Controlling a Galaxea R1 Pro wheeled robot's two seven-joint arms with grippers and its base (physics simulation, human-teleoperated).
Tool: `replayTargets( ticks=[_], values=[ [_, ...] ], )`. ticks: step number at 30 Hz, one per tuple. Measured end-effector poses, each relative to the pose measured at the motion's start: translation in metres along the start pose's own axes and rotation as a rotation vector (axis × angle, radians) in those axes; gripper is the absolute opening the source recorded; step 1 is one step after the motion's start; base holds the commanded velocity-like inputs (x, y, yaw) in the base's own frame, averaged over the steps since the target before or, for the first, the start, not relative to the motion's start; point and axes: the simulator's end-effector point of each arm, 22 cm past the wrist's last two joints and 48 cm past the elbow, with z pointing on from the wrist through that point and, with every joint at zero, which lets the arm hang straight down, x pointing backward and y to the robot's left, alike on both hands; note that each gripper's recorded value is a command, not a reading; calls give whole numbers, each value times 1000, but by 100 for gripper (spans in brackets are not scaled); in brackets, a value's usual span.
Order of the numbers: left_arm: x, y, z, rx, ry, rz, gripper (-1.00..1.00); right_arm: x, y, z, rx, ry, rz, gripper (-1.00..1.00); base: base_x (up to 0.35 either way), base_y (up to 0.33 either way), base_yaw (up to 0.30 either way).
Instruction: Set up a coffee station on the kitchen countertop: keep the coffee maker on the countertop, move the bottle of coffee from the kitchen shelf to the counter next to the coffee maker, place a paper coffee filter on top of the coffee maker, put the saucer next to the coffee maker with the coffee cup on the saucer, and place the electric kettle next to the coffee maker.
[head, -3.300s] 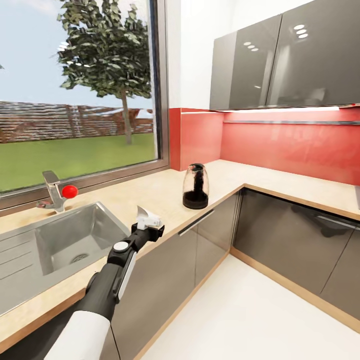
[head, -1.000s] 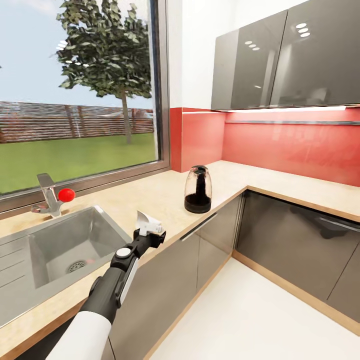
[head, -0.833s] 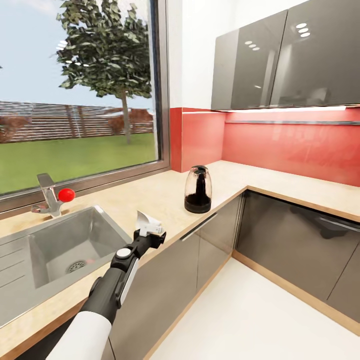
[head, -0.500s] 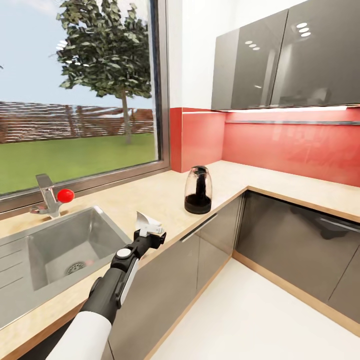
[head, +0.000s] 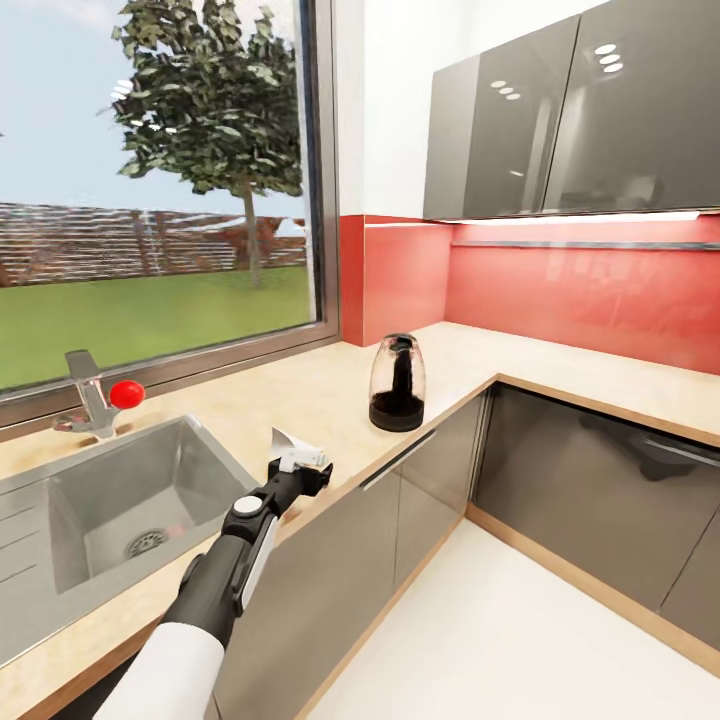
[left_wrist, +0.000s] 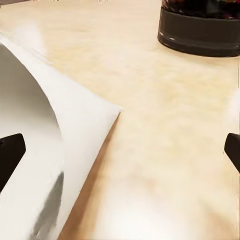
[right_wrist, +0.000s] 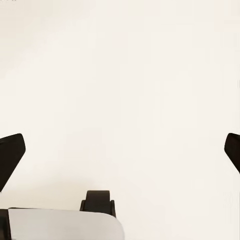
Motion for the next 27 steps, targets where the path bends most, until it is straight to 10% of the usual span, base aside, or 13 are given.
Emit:
replayTargets(
  ticks=[20,27],
  values=[
    [-17,-10,-2,31,-36,-121,100,-1,-2,0,3,-1,-2,100,0,0,0],
    [-18,-7,-2,21,-47,-86,100,-1,-2,0,3,-1,-2,100,0,0,0]
  ],
)
